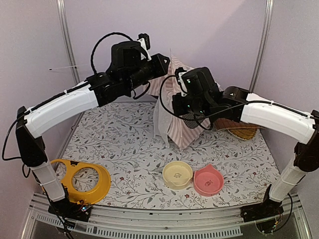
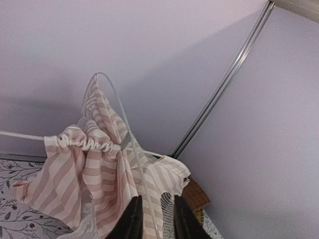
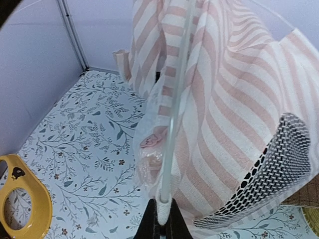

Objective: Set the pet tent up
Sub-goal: Pass from the left arm to the right

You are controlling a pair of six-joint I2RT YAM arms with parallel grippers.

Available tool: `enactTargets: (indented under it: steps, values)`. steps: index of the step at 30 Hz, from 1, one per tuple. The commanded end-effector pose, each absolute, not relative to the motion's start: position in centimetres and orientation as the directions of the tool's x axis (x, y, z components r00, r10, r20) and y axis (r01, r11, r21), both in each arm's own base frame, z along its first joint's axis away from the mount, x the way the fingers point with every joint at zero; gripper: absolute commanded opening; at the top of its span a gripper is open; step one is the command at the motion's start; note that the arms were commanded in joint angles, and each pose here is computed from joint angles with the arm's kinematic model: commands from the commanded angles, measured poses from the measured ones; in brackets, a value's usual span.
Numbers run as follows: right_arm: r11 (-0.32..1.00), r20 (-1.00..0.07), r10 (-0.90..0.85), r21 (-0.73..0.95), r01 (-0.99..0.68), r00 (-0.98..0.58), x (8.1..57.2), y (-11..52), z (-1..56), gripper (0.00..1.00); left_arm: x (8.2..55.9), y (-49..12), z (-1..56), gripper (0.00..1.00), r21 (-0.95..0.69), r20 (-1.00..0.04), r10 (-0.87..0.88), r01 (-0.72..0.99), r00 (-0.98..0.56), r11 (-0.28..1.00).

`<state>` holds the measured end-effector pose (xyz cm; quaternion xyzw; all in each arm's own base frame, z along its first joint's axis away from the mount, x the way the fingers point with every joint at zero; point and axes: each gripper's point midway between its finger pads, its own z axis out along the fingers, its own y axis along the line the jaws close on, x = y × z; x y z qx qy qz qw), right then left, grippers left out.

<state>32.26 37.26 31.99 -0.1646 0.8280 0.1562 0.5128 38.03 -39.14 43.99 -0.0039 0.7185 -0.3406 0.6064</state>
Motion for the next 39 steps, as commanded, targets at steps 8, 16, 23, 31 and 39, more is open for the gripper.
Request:
enactTargets:
  steps: [8, 16, 23, 31, 39]
  values:
    - [0.952, -0.955, -0.184, -0.114, -0.283, -0.234, 33.6, 28.2, 35.5, 0.0, 34.5, -33.9, 50.8, 0.58, -0.372, -0.916, -0.361, 0.699, -0.172, 0.611]
    - [0.911, -0.945, -0.316, -0.276, -0.308, -0.087, 32.4, 26.4, 38.2, 0.0, 32.6, -26.1, 53.7, 0.59, -0.129, -0.991, -0.111, 0.651, -0.068, 0.748]
    - [0.895, -0.905, -0.423, -0.41, -0.173, -0.044, 33.7, 24.7, 40.3, 0.0, 30.0, -22.6, 52.2, 0.61, -0.009, -0.992, 0.069, 0.599, -0.107, 0.801]
    - [0.842, -0.839, -0.537, -0.54, 0.012, -0.087, 36.0, 21.4, 40.7, 0.0, 26.6, -25.2, 47.0, 0.64, -0.073, -0.963, 0.155, 0.767, -0.221, 0.637]
    - [0.797, -0.801, -0.592, -0.598, 0.087, -0.089, 36.9, 19.8, 41.3, 0.0, 25.9, -26.3, 42.7, 0.6, -0.11, -0.915, 0.258, 0.807, -0.31, 0.58]
